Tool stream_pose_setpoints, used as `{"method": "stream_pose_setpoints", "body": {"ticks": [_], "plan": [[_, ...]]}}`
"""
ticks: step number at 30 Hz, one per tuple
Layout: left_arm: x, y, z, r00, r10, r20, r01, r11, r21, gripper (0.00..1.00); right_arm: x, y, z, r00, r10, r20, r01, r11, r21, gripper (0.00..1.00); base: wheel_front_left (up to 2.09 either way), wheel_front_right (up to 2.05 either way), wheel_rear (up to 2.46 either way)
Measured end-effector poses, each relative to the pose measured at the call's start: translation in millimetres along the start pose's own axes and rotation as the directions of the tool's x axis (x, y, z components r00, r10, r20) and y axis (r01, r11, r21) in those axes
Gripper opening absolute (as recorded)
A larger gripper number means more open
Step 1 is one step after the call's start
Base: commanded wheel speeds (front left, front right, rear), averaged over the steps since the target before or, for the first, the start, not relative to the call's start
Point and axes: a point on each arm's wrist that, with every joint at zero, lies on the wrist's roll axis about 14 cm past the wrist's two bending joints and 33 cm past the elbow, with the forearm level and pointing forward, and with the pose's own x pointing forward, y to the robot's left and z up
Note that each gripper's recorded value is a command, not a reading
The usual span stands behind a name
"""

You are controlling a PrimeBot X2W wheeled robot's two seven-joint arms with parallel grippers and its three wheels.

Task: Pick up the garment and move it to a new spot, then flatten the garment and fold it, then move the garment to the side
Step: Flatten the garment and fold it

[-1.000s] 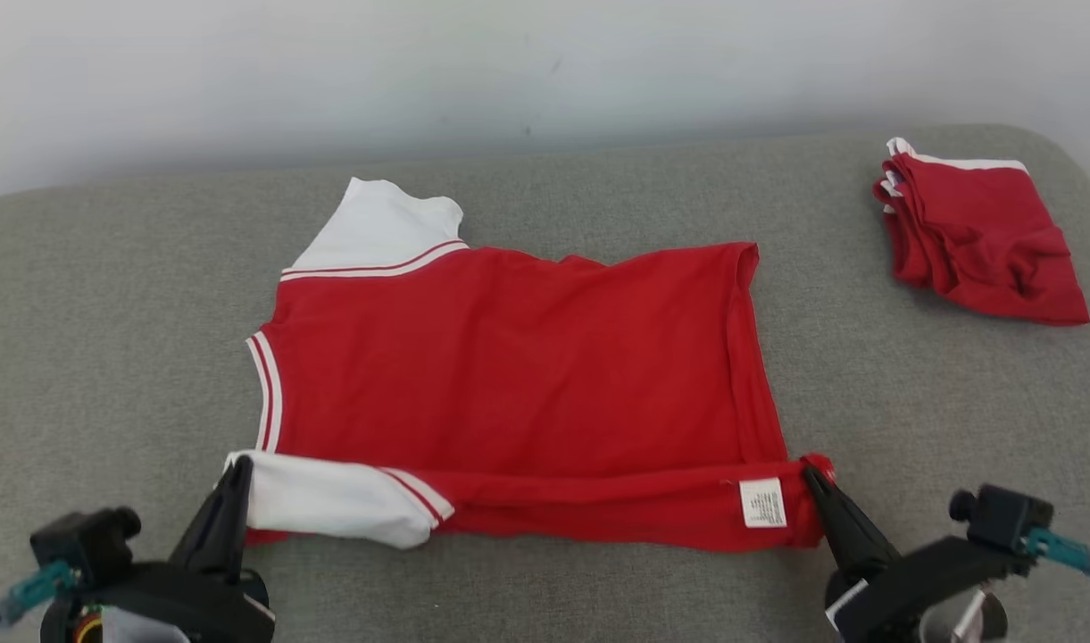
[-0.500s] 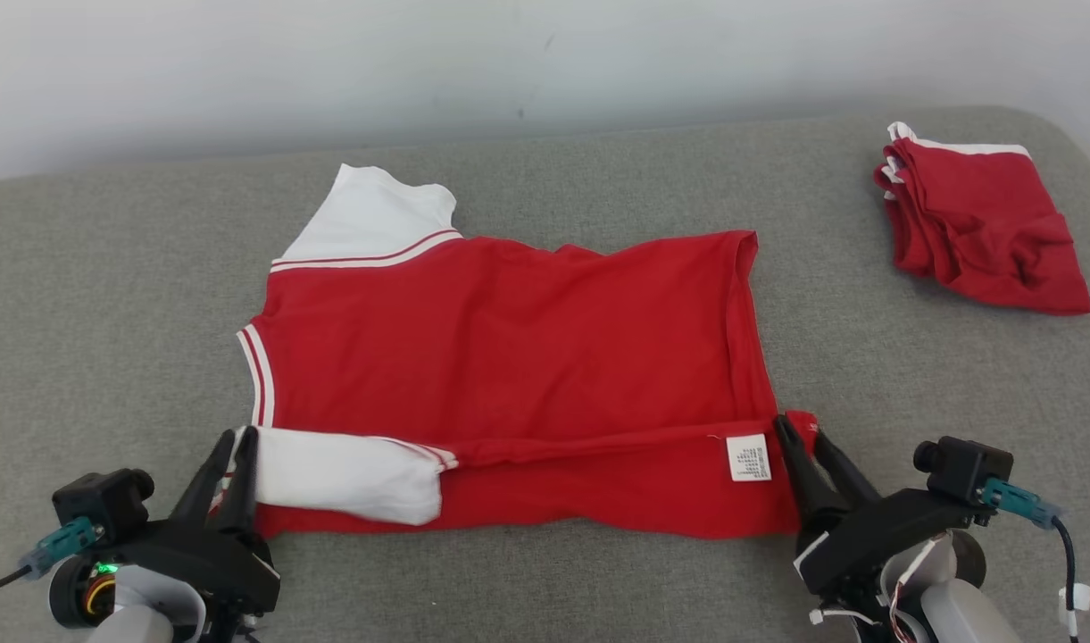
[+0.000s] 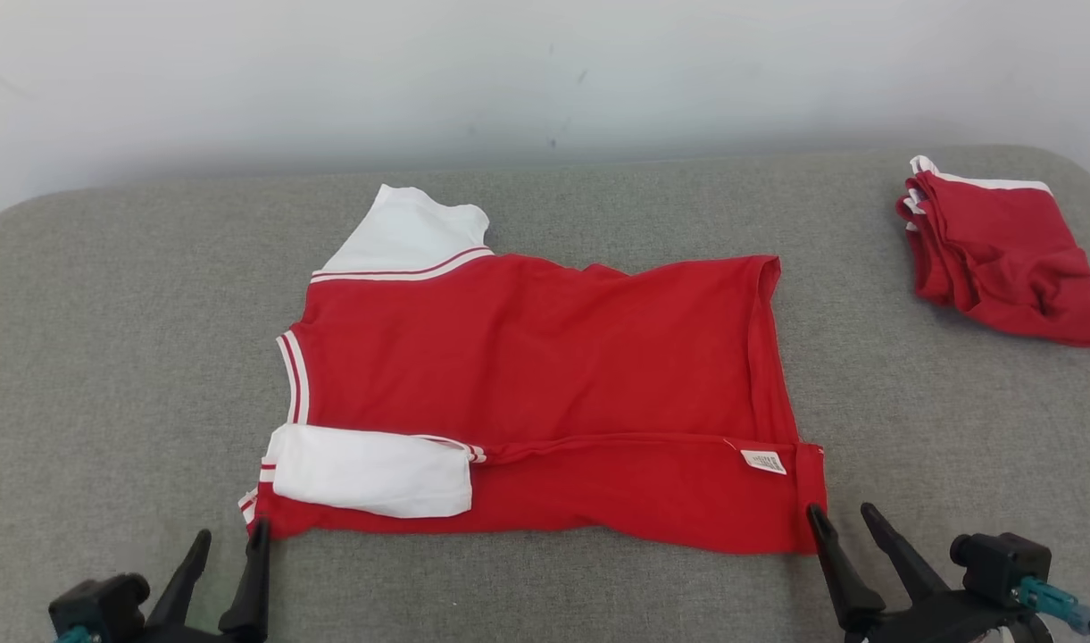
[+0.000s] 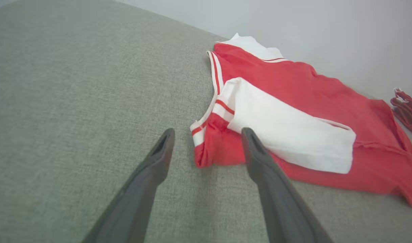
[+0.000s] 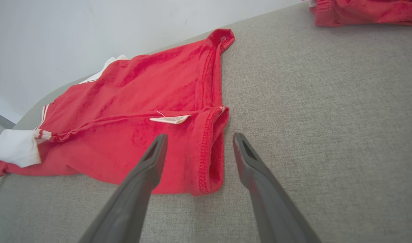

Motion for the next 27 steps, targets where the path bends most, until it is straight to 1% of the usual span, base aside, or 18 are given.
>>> {"method": "stream_pose_setpoints", "body": {"ticks": [7,15,16,17,18,19,20,21,27], "plan": [[-3.9,1.4,-22.0,0.998,0.009,-0.062,-0.007,1.0,0.021,1.0,-2.5,-0.7,-13.3,0.999,-0.017,-0.047,0.017,1.0,-0.003,1.0,0.0,0.0,0.0],[12.2,4.4,-28.7,0.995,0.015,-0.097,-0.01,0.999,0.053,1.0,12.6,-5.2,-26.3,0.994,-0.047,-0.1,0.048,0.999,0.001,1.0,0.0,0.0,0.0],[14.6,4.5,-29.8,0.995,0.016,-0.103,-0.01,0.999,0.054,1.0,15.0,-3.4,-29.5,0.993,-0.045,-0.11,0.045,0.999,-0.001,0.94,0.0,0.0,0.0],[16.9,4.0,-31.4,0.994,0.016,-0.109,-0.01,0.998,0.054,1.0,17.0,-1.9,-32.6,0.992,-0.043,-0.12,0.044,0.999,0.003,0.45,0.0,0.0,0.0],[18.2,4.6,-34.4,0.992,0.02,-0.121,-0.014,0.999,0.053,0.88,18.8,-1.1,-34.7,0.991,-0.044,-0.124,0.045,0.999,0.005,0.23,0.0,0.0,0.0],[19.4,4.6,-35.9,0.992,0.022,-0.126,-0.016,0.999,0.049,0.41,20.5,0.5,-35.3,0.992,-0.041,-0.123,0.042,0.999,0.005,0.0,0.0,0.0,0.0],[20.1,5.8,-36.1,0.992,0.028,-0.127,-0.023,0.999,0.042,0.08,22.3,2.4,-34.7,0.992,-0.037,-0.118,0.037,0.999,0.003,0.0,0.0,0.0,0.0],[20.8,6.0,-35.4,0.992,0.03,-0.126,-0.026,0.999,0.039,0.0,23.7,4.2,-33.4,0.994,-0.032,-0.108,0.032,0.999,0.001,0.0,0.0,0.0,0.0],[10.0,5.2,-37.5,0.991,0.029,-0.131,-0.025,0.999,0.035,0.0,18.8,-0.6,-22.3,0.998,-0.036,-0.051,0.035,0.999,-0.016,0.0,0.0,0.0,0.0]]}}
